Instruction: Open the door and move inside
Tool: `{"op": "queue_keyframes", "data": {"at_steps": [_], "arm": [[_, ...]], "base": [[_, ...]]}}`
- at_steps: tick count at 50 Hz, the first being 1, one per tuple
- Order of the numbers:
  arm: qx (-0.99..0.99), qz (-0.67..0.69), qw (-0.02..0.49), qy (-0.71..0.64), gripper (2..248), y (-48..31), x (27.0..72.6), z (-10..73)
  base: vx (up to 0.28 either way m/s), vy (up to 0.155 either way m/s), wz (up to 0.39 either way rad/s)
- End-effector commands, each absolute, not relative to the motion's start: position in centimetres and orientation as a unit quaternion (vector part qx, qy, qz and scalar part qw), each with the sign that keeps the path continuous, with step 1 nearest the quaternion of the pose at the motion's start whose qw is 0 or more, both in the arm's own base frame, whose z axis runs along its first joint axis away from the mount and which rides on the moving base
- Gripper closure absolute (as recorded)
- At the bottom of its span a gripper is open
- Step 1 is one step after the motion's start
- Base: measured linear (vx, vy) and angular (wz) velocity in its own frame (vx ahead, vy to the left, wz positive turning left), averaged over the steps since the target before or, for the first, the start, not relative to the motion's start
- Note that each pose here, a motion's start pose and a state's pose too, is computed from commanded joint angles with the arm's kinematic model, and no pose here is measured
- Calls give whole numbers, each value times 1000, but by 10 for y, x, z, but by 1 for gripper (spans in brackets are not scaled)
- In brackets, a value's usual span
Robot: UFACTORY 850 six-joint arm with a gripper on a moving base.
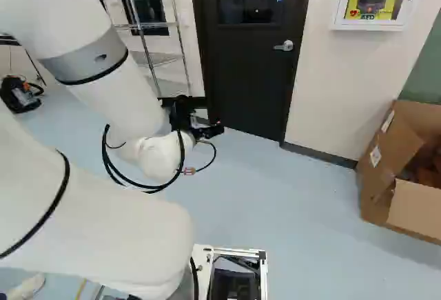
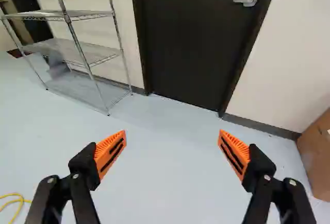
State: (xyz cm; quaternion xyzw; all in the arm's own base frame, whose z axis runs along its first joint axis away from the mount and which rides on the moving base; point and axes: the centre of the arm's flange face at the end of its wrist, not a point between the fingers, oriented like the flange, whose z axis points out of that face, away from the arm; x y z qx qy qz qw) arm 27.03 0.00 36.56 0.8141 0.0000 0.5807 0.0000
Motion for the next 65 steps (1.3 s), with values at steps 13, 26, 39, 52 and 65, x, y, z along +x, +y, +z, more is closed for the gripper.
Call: {"op": "queue_keyframes", "data": {"at_steps": [13,26,39,52,65], "arm": [[814,581,0,0,3,0,270,366],[814,581,0,0,3,0,270,366],[814,581,0,0,3,0,270,366],[814,581,0,0,3,0,270,366],[814,581,0,0,3,0,270,366]], "base": [[0,0,0],[0,0,0],[0,0,0],[37,0,-2],[93,0,-6]]}}
